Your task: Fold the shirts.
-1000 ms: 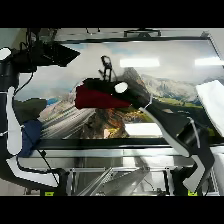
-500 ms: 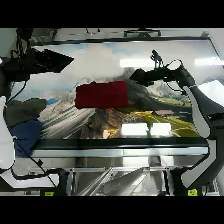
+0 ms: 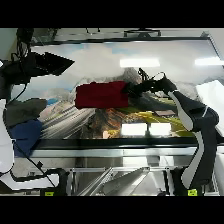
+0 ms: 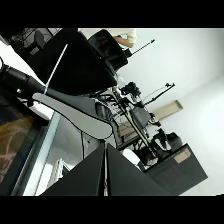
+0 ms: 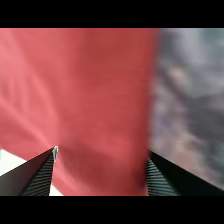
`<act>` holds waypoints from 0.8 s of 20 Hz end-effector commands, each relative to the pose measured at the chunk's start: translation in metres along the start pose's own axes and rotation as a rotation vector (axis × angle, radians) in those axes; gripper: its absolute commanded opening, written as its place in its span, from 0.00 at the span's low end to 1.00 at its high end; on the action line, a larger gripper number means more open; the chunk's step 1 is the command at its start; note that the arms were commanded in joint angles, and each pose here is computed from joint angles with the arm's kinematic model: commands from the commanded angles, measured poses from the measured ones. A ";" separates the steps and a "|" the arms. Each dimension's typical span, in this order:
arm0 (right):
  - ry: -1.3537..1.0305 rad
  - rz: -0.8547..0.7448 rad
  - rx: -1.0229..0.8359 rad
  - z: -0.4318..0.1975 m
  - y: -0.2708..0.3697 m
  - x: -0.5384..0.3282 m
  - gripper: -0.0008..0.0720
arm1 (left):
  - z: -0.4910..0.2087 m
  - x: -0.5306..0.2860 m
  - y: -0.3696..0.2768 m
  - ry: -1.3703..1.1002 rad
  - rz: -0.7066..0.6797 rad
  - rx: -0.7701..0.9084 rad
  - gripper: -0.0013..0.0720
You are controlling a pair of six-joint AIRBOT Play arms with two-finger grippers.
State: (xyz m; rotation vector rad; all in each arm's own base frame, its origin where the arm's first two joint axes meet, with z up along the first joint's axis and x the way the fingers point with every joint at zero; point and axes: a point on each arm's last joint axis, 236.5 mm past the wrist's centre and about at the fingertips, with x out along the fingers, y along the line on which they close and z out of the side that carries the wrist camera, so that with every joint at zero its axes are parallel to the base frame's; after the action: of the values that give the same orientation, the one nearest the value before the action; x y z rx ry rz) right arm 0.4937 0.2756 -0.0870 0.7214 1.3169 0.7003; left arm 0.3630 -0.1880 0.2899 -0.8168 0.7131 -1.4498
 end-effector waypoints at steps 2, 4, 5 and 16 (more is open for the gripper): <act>-0.058 0.091 -0.008 0.008 0.029 0.021 0.60 | -0.007 0.000 -0.004 0.028 -0.016 0.002 0.03; -0.066 0.114 -0.013 0.010 0.037 0.021 0.09 | -0.010 -0.001 -0.006 0.041 -0.024 0.002 0.03; -0.069 0.116 -0.019 0.011 0.040 0.018 0.05 | -0.010 -0.001 -0.006 0.041 -0.024 0.001 0.03; -0.246 -0.181 -0.056 -0.002 0.078 -0.249 0.04 | -0.011 -0.001 -0.006 0.044 -0.025 0.001 0.03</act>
State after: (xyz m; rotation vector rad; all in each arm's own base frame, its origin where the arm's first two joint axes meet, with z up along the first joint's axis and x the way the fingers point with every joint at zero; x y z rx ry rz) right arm 0.4919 0.1870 0.0866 0.6549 1.1064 0.6111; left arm 0.3510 -0.1879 0.2889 -0.7982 0.7375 -1.4947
